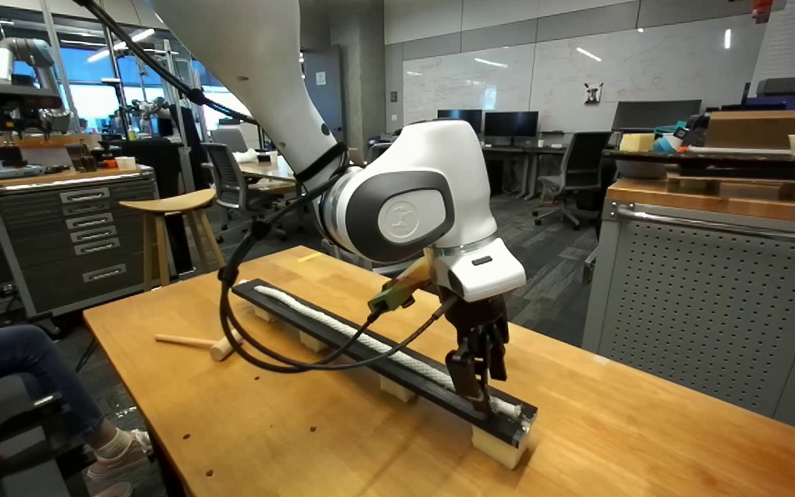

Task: Align the rope with the black object.

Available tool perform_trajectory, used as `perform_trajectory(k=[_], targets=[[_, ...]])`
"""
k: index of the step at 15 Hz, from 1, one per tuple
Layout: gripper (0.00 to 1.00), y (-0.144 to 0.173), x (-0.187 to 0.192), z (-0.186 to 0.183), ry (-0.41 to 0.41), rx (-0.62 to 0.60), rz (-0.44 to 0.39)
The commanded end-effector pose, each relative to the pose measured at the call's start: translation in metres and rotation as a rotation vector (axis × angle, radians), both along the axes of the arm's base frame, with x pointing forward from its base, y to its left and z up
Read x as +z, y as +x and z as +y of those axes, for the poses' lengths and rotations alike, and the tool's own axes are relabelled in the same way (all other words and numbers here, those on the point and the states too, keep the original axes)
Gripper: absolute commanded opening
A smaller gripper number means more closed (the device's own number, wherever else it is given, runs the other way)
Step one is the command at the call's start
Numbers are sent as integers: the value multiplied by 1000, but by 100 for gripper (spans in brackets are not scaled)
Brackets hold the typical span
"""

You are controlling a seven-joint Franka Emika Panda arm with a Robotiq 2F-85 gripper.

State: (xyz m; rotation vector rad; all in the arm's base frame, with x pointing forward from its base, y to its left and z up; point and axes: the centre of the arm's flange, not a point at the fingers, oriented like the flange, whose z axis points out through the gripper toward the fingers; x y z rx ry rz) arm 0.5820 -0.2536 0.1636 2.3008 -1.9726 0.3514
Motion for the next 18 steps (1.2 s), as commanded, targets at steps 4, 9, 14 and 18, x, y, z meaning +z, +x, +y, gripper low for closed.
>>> perform_trajectory(k=[4, 9, 14, 18], targets=[[100, 21, 43, 29, 89, 196, -37], [100, 41, 79, 77, 197, 450, -14], [100, 41, 98, 95, 299, 694, 84], [100, 34, 103, 93, 316, 892, 204]])
